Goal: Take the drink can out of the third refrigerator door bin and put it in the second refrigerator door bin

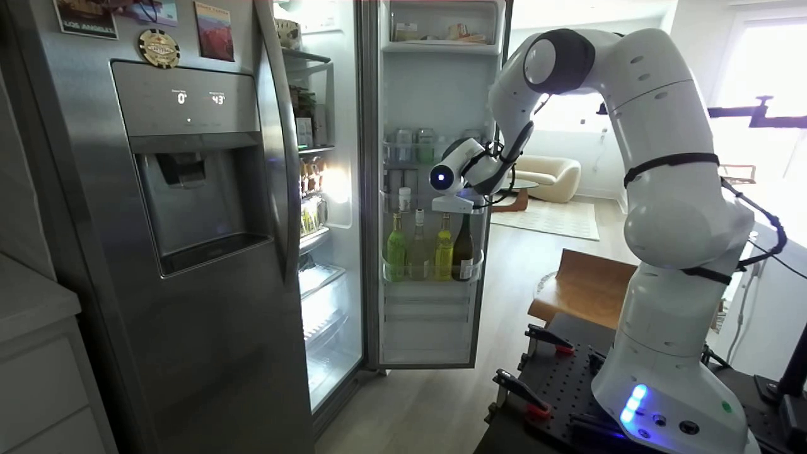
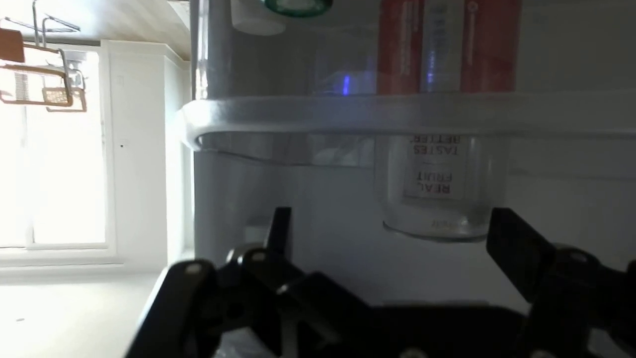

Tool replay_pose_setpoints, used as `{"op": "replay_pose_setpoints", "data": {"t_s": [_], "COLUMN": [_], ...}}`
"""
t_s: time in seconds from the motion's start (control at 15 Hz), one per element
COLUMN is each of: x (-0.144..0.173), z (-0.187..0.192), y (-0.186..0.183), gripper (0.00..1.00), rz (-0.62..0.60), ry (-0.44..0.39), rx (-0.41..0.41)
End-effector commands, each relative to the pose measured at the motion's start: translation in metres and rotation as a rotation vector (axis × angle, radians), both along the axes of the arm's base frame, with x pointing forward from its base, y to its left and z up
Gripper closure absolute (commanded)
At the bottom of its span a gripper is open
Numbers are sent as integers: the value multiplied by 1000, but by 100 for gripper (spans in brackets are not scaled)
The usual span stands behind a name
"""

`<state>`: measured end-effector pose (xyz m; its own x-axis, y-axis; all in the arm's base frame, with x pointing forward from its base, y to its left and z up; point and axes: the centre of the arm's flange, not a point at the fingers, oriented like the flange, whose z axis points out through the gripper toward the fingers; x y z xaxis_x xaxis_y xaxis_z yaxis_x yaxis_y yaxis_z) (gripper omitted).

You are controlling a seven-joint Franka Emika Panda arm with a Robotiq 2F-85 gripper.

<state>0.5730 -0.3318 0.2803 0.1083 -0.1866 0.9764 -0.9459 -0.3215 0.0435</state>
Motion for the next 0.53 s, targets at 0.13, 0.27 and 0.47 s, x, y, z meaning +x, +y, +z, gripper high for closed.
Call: {"op": "replay_pose_setpoints", "data": {"t_s": [0.13, 0.27, 0.47], "x": [13, 17, 21], "z": [-8, -10, -15], "y": [-14, -15, -19], "gripper": [0, 0, 0], "rz": [39, 49, 59], "ry": [-26, -31, -29], "rx": [-25, -31, -35]}}
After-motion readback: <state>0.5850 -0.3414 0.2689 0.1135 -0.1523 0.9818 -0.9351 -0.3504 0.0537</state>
